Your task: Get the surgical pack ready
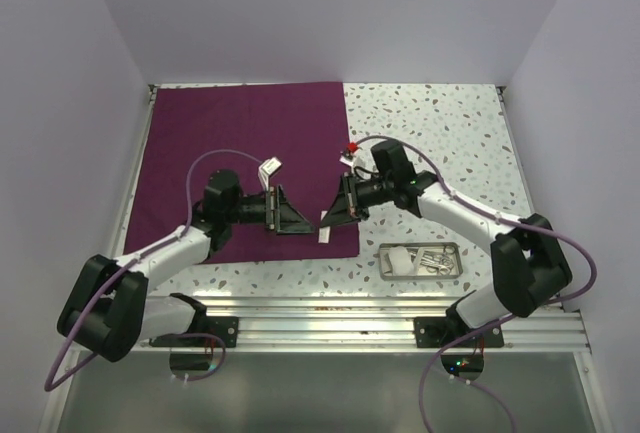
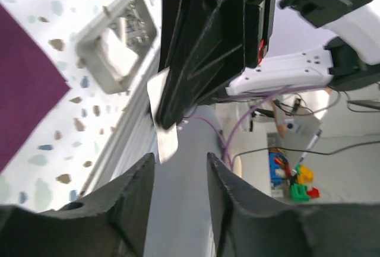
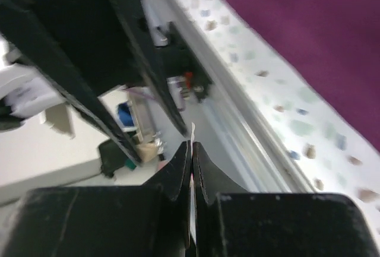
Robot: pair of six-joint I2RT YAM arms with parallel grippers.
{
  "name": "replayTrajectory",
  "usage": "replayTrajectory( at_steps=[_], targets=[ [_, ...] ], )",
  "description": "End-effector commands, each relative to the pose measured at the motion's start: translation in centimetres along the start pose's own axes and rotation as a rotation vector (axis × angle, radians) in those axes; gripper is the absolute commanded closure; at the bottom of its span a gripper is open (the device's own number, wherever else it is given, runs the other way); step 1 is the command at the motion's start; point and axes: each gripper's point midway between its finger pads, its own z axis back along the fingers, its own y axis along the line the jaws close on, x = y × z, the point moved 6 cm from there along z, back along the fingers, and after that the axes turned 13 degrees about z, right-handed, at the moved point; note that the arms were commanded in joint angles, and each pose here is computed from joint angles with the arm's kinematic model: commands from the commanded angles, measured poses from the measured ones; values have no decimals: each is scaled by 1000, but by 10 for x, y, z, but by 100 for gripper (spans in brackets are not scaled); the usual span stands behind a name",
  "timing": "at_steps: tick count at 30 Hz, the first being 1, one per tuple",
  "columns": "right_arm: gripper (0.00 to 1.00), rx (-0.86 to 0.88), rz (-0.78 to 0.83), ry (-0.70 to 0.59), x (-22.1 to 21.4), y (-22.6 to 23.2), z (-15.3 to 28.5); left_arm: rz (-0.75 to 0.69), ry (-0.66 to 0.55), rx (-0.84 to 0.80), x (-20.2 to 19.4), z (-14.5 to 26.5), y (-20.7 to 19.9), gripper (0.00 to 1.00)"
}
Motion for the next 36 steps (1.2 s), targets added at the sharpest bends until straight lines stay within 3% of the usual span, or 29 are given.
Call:
replayTrajectory(
  at_steps=[1, 4, 6, 8, 18, 20, 22, 23, 27, 31, 36],
  targets=[
    [100, -281, -30, -2, -5, -30, 34, 12, -54, 111, 13, 9, 19, 52],
    [100, -553, -242, 55, -35, -84, 79, 59, -75, 319, 19, 22, 50, 50],
    [100, -730, -397, 105, -61, -111, 114, 14, -103, 466, 34, 26, 63, 49],
    [100, -774, -464, 121, -76, -124, 135, 62, -89, 581, 33, 31, 78, 50],
    [100, -852, -605, 126, -102, -153, 157, 39, -76, 560, 40, 28, 77, 50],
    [94, -879, -615, 128, -103, -155, 159, 31, -82, 572, 41, 30, 77, 51],
    [80, -892, -622, 135, -103, -155, 162, 28, -92, 598, 43, 34, 80, 51],
    [64, -915, -622, 137, -104, -154, 164, 23, -101, 605, 46, 35, 79, 51],
    [39, -972, -654, 138, -103, -145, 175, 4, -123, 679, 55, 41, 83, 51],
    [36, -1040, -709, 104, -101, -130, 185, -24, -155, 743, 69, 43, 84, 51],
    [45, -1117, -862, 13, -101, -114, 193, -58, -194, 842, 87, 41, 82, 55]
  ],
)
